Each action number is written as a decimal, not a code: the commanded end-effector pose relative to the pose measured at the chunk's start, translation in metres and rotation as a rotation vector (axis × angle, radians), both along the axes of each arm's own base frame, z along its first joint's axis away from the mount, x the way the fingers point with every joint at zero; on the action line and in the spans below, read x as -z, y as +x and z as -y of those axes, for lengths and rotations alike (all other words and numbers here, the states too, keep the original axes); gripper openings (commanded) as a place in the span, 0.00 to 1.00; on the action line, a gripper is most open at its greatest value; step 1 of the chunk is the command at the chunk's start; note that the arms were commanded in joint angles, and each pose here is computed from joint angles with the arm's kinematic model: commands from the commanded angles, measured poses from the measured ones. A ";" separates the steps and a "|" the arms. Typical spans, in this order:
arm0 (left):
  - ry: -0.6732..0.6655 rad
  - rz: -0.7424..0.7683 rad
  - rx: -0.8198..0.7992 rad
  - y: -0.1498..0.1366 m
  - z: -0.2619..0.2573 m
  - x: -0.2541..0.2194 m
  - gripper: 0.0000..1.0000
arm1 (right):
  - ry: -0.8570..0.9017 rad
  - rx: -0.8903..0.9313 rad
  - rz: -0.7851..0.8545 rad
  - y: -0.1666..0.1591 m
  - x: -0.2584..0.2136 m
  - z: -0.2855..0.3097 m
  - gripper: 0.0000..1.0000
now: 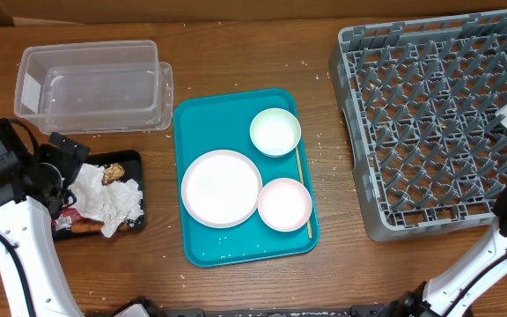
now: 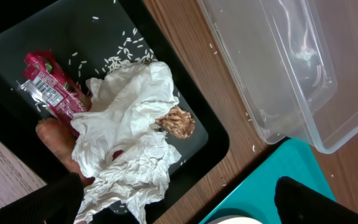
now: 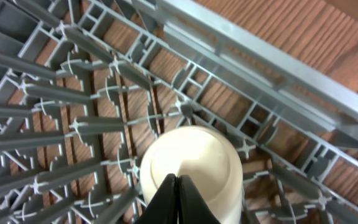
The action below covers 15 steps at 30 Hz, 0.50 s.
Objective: Sort waste into correct bins and load items into the dishwasher
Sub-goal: 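Lower the white cup into the rack's right corner and release it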
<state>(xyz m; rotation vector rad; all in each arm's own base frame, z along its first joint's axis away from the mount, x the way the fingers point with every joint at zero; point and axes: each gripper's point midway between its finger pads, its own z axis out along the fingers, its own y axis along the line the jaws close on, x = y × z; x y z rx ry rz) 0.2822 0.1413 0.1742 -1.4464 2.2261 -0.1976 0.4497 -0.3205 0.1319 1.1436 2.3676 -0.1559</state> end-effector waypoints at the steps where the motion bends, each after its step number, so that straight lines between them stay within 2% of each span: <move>1: 0.000 0.018 -0.011 0.003 -0.002 -0.006 1.00 | -0.003 0.009 -0.002 -0.001 -0.004 0.003 0.04; 9: 0.000 0.018 -0.011 0.003 -0.002 -0.006 1.00 | 0.028 0.049 -0.004 -0.013 -0.019 -0.006 0.04; 15: 0.000 0.018 -0.011 0.003 -0.002 -0.006 1.00 | 0.056 0.015 0.138 -0.012 -0.078 -0.027 0.04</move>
